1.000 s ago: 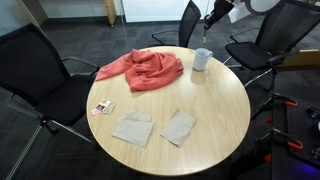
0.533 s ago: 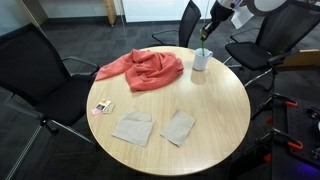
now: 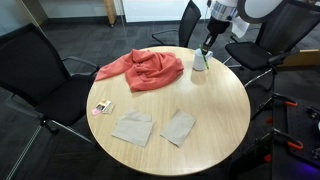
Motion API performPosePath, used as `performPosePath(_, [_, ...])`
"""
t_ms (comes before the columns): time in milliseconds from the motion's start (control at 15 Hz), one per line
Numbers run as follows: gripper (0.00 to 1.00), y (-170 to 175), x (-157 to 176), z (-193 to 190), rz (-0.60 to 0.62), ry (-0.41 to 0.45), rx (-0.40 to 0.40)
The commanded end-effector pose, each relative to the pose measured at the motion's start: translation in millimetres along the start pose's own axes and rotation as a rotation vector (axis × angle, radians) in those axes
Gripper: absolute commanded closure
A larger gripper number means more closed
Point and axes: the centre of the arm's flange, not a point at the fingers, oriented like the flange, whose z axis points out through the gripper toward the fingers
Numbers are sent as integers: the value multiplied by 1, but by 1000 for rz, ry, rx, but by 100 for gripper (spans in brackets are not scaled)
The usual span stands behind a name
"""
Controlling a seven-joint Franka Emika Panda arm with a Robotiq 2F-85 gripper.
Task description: Remove the pen from the mug cup and move the mug cup to the left
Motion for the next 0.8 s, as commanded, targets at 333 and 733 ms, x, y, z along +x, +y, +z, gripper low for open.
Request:
performPosePath(333, [97,-33,35,46,-258,-148,42])
performPosePath(733, [97,-65,52,79,-402,-225,101])
